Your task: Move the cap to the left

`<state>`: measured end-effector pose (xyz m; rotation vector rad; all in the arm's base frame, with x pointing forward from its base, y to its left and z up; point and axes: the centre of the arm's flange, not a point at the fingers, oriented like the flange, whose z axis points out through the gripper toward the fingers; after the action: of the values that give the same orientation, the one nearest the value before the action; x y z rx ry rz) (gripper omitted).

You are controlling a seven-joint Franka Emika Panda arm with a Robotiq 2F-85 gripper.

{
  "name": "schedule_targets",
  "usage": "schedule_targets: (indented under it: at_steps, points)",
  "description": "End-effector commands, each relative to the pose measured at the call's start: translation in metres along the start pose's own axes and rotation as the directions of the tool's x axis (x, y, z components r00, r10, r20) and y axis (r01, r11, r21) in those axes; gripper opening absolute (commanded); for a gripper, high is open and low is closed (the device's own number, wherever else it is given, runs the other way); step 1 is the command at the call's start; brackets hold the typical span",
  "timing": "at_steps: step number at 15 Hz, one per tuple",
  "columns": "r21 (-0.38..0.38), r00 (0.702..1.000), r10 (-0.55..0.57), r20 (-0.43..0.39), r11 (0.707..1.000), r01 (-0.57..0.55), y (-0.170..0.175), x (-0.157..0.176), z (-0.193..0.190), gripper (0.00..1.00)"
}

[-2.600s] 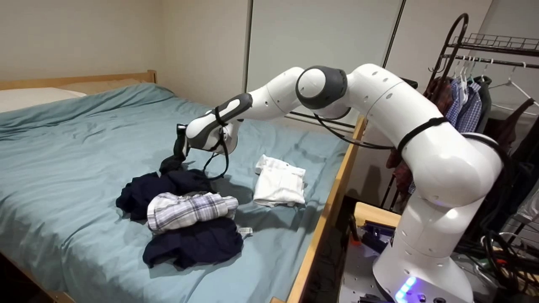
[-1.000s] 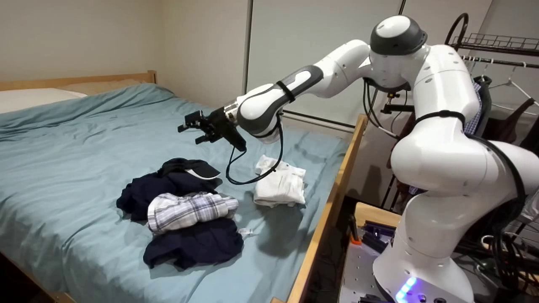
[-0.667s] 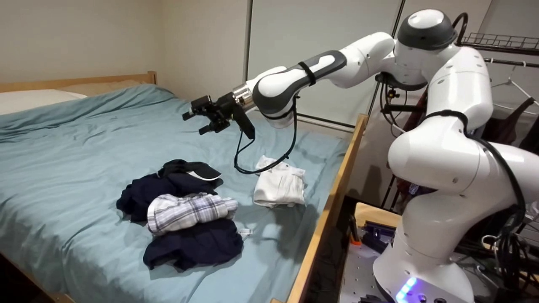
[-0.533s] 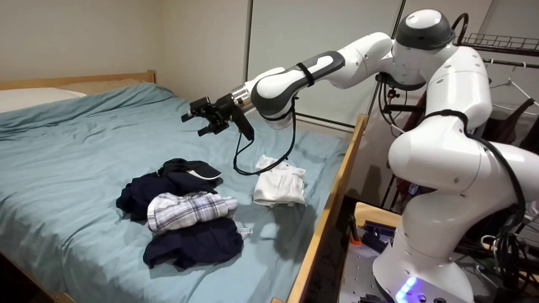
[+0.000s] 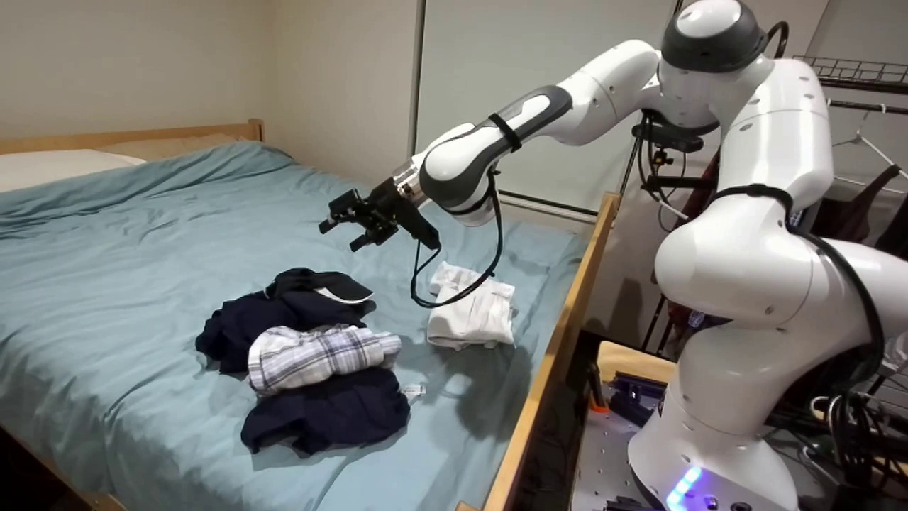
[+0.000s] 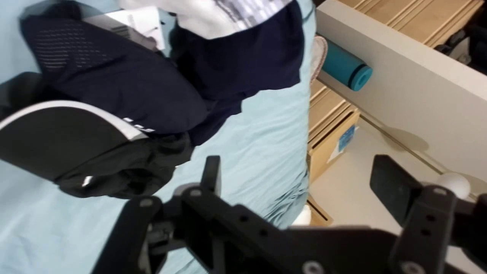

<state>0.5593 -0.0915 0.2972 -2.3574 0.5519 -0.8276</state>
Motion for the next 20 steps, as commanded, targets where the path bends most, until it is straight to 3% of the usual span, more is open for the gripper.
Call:
schedule_targets:
  at_steps: [1, 2, 3, 9, 10, 13, 16, 17, 18, 20]
  points:
    - [-0.182, 0.999, 0.007, -0.049, 0.983, -0.016, 0.012, -0.029, -0.027, 1.0]
    - [-0.223, 0.998, 0.011, -0.069, 0.975, -0.026, 0.018, -0.035, -0.033, 1.0]
    - [-0.259, 0.996, 0.01, -0.092, 0.965, -0.033, -0.003, -0.009, -0.076, 1.0]
    - [-0.434, 0.968, 0.025, -0.252, 0.891, -0.136, -0.008, -0.003, -0.154, 1.0]
    - [-0.354, 0.976, 0.009, -0.216, 0.931, -0.087, 0.03, 0.007, -0.1, 1.0]
    - [-0.418, 0.971, 0.003, -0.241, 0.902, -0.107, 0.022, 0.008, -0.109, 1.0]
    - [-0.436, 0.971, -0.001, -0.241, 0.894, -0.107, 0.021, 0.004, -0.108, 1.0]
    - [-0.433, 0.98, 0.012, -0.201, 0.896, -0.1, 0.016, 0.01, -0.111, 1.0]
    - [-0.405, 0.995, 0.034, -0.097, 0.911, -0.071, 0.008, 0.016, -0.121, 1.0]
    - [-0.405, 0.999, 0.043, -0.001, 0.914, -0.04, -0.012, 0.031, -0.14, 1.0]
